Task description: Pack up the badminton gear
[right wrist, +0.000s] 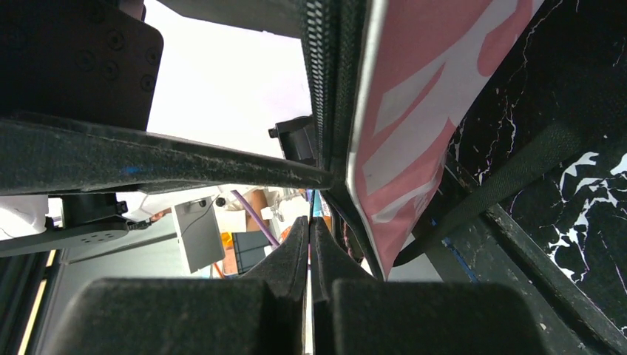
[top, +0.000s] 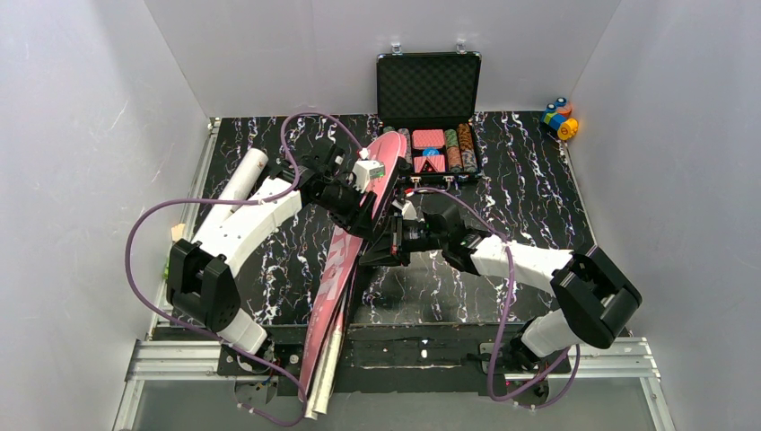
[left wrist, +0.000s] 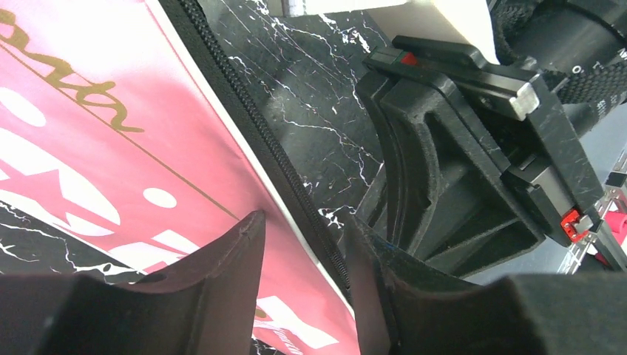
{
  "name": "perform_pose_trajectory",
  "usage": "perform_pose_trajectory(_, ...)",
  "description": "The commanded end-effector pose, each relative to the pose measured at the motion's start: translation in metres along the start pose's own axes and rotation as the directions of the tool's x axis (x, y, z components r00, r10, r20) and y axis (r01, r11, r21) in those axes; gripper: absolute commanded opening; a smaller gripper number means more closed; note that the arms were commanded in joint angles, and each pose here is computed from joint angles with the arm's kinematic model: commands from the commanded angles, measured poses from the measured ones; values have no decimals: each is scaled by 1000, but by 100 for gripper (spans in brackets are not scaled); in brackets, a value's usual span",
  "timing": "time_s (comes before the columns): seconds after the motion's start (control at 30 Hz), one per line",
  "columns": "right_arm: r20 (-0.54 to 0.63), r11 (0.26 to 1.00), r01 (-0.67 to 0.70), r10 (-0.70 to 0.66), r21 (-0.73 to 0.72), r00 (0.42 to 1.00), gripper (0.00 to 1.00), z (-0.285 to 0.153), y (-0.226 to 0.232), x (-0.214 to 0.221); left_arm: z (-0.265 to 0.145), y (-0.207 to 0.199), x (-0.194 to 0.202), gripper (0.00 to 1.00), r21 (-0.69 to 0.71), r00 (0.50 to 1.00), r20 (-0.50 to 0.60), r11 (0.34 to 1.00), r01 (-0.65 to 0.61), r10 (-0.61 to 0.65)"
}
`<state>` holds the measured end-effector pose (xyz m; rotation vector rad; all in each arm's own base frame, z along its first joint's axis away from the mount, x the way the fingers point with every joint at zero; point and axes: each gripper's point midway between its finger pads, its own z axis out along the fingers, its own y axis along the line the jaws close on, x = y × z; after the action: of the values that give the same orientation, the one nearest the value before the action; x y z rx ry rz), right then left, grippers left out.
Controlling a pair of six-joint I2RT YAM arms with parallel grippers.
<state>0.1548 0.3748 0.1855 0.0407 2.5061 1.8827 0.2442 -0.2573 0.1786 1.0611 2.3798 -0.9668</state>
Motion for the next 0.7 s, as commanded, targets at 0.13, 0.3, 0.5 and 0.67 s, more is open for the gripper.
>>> perform_pose_trajectory(0.13, 31, 979, 124, -120, -160, 992, 1, -8, 58, -1, -5, -5, -7, 49, -7, 999, 37, 1000, -15, 16)
perform_pose_trajectory(0.3, 28, 973, 144, -141, -180, 990, 1, -2, 72, -2, 0, -2, -8, 33, -5, 1000, 20, 1000, 7, -6)
perform_pose_trajectory(0.5, 39, 973, 153, -148, -175, 988, 1, -3, 76, -4, -10, -6, -23, 0, -19, 999, 43, 1000, 1, 0)
perform_pose_trajectory(0.67, 29, 979, 157, -154, -128, 988, 1, -3, 73, -1, -33, -9, -47, 0, -73, 992, 122, 997, -16, 25)
